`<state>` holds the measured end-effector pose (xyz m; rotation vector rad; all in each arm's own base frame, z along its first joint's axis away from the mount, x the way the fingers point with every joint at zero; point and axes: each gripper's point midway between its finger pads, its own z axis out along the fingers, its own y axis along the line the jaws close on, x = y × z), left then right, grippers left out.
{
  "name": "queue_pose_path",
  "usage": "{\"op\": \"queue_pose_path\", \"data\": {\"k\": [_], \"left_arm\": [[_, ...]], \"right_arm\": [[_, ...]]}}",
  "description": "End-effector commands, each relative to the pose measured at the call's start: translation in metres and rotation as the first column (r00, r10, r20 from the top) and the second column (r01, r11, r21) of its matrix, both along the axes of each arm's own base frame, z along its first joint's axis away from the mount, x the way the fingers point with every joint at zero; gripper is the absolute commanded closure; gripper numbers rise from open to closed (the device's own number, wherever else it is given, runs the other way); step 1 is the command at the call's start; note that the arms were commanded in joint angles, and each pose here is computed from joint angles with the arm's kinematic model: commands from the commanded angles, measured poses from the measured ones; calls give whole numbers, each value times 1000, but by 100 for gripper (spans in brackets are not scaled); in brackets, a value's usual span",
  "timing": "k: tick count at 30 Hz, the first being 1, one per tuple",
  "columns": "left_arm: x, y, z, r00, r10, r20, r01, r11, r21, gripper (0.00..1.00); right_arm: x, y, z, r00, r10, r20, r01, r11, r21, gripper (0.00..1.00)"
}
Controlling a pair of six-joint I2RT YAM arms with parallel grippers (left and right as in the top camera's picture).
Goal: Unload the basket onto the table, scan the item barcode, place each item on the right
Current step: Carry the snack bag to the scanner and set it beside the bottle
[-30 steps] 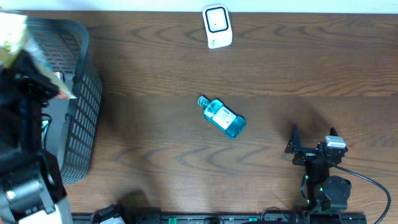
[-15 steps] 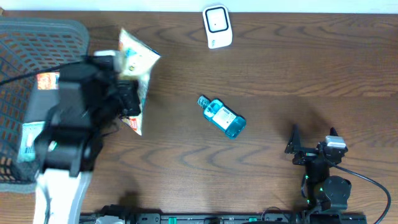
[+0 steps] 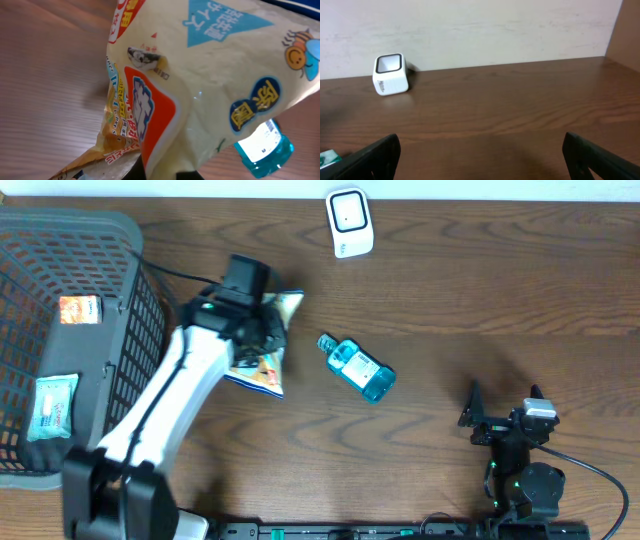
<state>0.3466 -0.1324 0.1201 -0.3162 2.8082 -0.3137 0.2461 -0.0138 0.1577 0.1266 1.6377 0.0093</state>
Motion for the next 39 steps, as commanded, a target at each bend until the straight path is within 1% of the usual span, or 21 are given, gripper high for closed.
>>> {"op": "queue_pose_path", "data": {"k": [1, 3, 4, 7, 9, 13, 14, 15, 16, 17, 18, 19, 21, 23, 28, 29, 30, 33, 35, 38, 39], "left_arm": [[-1, -11, -20, 990, 135, -49, -134, 991, 24, 93], [-3, -14, -31, 969, 237, -73, -235, 971, 38, 93], [-3, -18, -38, 948, 306, -87, -304, 952, 38, 92], [-2, -25, -45, 920, 381, -90, -380, 924, 27, 93], [2, -32, -46, 916, 393, -81, -394, 919, 6, 92], [9, -44, -43, 926, 375, -51, -376, 926, -29, 92], [10, -46, -43, 928, 371, -46, -372, 927, -35, 91], [10, -47, -42, 928, 369, -44, -371, 928, -37, 83], [10, -47, -42, 929, 368, -45, -370, 928, -38, 71], [10, -47, -42, 929, 368, -45, -369, 929, -36, 64], [9, -47, -43, 929, 368, -47, -369, 929, -35, 47], [9, -46, -43, 929, 367, -50, -369, 929, -31, 40], [7, -46, -43, 931, 361, -52, -363, 931, -25, 30], [6, -45, -42, 931, 362, -53, -363, 932, -22, 25], [6, -44, -26, 950, 312, -16, -312, 949, -34, 22], [6, -44, -19, 955, 298, 3, -298, 954, -38, 12], [7, -42, -12, 956, 294, 25, -293, 955, -40, 11], [10, -34, 12, 953, 286, 105, -283, 958, -43, 10], [12, -27, 37, 946, 268, 183, -264, 964, -45, 9], [14, -16, 75, 924, 238, 299, -237, 971, -41, 0], [14, -11, 92, 912, 215, 349, -218, 975, -33, 2]], "right_arm": [[0, 2, 0, 1000, 4, 0, -4, 1000, 2, 1], [0, 2, 0, 1000, 4, 0, -4, 1000, 2, 1], [0, 2, 0, 1000, 4, 0, -4, 1000, 2, 1], [0, 2, 0, 1000, 4, 0, -4, 1000, 2, 1], [0, 2, 0, 1000, 4, 0, -4, 1000, 2, 1], [0, 2, 0, 1000, 4, 0, -4, 1000, 2, 1], [0, 2, 0, 1000, 4, 0, -4, 1000, 2, 1], [0, 2, 0, 1000, 4, 0, -4, 1000, 2, 1], [0, 2, 0, 1000, 4, 0, -4, 1000, 2, 1], [0, 2, 0, 1000, 4, 0, -4, 1000, 2, 1], [0, 2, 0, 1000, 4, 0, -4, 1000, 2, 1], [0, 2, 0, 1000, 4, 0, -4, 1000, 2, 1], [0, 2, 0, 1000, 4, 0, -4, 1000, 2, 1], [0, 2, 0, 1000, 4, 0, -4, 1000, 2, 1], [0, 2, 0, 1000, 4, 1, -4, 1000, 2, 1], [0, 2, 0, 1000, 4, 1, -4, 1000, 2, 1], [0, 2, 0, 1000, 4, 0, -4, 1000, 2, 1], [0, 2, 0, 1000, 4, 1, -4, 1000, 2, 1], [0, 2, 0, 1000, 4, 0, -4, 1000, 2, 1], [0, 2, 0, 1000, 4, 0, -4, 1000, 2, 1], [0, 2, 0, 1000, 4, 0, -4, 1000, 2, 1]]}}
